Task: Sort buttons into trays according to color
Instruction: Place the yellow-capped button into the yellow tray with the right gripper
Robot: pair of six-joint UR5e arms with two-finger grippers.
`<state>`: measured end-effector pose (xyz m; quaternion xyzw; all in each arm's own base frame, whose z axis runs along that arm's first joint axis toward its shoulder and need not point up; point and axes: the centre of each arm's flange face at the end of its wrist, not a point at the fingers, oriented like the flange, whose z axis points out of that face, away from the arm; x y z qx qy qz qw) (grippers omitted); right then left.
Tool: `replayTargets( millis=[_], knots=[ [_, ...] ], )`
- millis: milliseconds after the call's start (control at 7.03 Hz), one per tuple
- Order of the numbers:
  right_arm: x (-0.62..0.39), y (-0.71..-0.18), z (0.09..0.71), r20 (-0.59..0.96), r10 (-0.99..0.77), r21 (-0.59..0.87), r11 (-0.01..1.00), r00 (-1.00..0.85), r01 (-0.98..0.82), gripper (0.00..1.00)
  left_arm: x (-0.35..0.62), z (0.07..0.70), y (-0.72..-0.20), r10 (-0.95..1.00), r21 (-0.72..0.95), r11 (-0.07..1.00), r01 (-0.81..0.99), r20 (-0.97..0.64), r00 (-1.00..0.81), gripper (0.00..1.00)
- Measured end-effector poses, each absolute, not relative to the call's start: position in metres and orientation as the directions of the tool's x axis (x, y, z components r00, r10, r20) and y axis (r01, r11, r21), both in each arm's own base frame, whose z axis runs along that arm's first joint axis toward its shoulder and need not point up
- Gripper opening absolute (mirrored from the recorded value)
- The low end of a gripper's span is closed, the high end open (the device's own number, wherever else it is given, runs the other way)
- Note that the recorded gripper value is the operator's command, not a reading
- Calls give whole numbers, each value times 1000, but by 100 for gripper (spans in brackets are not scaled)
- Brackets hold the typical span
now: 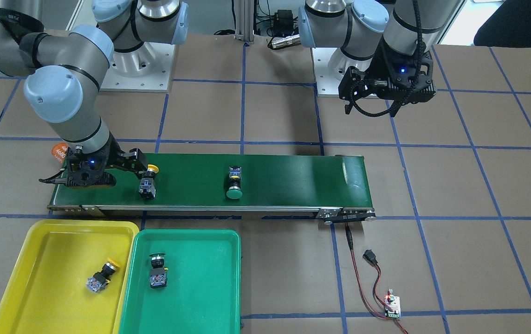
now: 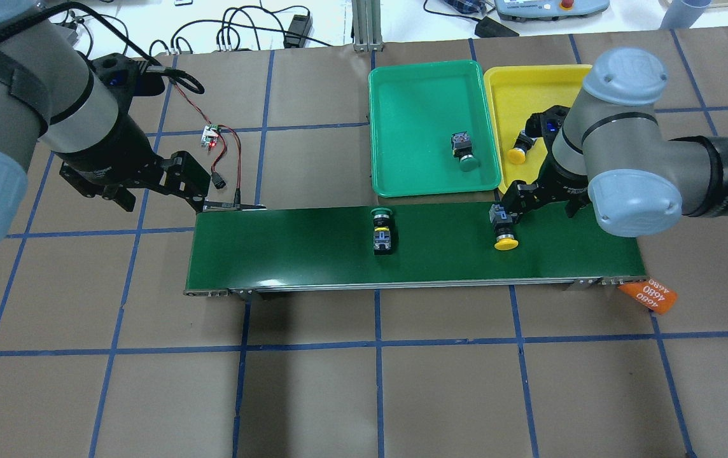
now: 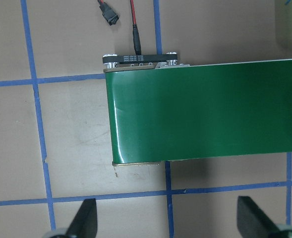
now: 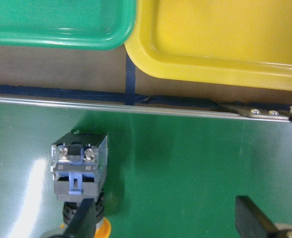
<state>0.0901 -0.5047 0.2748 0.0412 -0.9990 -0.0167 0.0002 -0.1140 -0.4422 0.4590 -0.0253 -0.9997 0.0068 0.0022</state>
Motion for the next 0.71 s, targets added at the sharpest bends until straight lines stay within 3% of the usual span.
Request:
replayTargets(
  millis=[711],
  knots=[
    [92, -506, 271, -4, -64, 39, 997, -998, -64, 99, -114, 459, -442, 52, -13, 999, 52, 3, -999, 100]
  ],
)
